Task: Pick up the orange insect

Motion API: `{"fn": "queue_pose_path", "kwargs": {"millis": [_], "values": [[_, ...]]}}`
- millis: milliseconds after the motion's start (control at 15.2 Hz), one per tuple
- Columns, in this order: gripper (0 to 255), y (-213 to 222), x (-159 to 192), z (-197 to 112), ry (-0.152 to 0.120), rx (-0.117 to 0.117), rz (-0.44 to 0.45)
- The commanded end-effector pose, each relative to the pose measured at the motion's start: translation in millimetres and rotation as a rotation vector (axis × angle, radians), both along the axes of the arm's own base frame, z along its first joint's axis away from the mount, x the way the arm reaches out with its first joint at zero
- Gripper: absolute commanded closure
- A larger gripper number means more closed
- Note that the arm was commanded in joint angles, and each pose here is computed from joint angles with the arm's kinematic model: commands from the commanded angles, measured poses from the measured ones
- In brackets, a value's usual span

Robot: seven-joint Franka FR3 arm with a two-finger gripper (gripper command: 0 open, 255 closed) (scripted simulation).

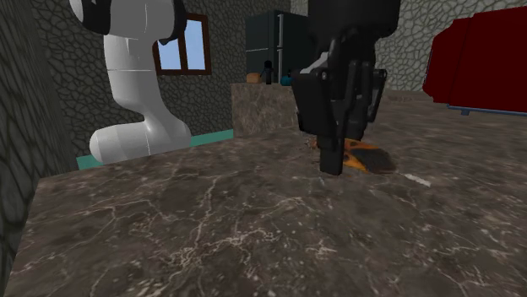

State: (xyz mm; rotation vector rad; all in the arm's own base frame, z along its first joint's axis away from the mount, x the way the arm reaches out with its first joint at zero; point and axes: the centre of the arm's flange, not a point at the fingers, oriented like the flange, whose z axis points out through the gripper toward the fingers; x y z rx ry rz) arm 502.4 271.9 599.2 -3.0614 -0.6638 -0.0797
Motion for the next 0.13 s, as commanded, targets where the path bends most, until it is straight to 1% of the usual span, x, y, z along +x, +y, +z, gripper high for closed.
{"fn": "queue_pose_path", "kwargs": {"millis": [0,66], "values": [[255,0.8,-0.3,6.1,0.0,0.0,0.0],[255,0.8,-0.3,6.1,0.0,0.0,0.0]]}}
